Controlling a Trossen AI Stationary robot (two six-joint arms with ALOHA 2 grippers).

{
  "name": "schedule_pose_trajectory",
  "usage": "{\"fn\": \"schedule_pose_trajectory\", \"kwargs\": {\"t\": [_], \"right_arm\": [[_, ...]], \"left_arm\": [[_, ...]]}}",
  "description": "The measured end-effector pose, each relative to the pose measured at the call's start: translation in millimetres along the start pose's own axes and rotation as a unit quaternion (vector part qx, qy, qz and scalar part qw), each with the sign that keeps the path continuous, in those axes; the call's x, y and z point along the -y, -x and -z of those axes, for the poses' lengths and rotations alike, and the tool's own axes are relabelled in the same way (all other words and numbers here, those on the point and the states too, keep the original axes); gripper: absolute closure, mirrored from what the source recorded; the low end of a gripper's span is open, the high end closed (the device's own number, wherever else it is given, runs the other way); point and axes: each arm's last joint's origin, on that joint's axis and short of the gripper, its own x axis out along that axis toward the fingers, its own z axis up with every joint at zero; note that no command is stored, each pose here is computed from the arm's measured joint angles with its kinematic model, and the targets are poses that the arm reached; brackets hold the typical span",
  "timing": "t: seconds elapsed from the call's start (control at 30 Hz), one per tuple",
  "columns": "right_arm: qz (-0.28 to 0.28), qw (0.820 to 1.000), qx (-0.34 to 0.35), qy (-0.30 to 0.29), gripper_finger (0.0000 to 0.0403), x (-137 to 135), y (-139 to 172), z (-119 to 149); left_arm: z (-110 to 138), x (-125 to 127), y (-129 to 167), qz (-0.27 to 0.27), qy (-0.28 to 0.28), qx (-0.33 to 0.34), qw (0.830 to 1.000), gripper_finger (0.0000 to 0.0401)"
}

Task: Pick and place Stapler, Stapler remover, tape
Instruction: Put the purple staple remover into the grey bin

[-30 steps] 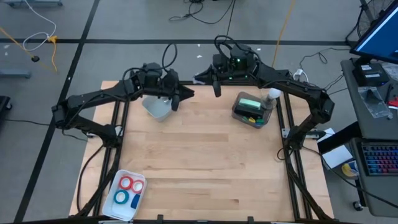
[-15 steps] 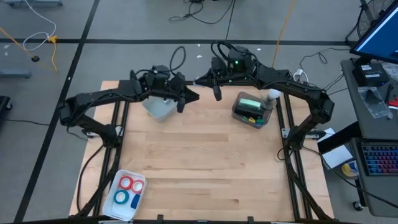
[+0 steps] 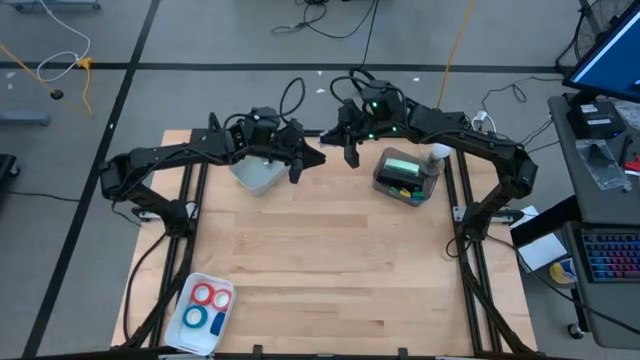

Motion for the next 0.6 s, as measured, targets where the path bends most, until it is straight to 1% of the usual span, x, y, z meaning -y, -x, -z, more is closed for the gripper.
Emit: {"fn": "schedule_pose_trajectory", "kwargs": {"t": [0.17,0.6], "right_arm": [[-0.006,1.0,-0.007,0.016,0.0403,-2.7,-1.0,1.2],[-0.016,0.999,-0.009,0.026,0.0403,-10.9,-4.5,0.5]], "left_arm": [[-0.5,0.1,0.0,0.0,-0.001,0.002,1.0,0.0313],[0.0,0.1,-0.1,0.0,0.0,0.0,1.0,0.0313]]}}
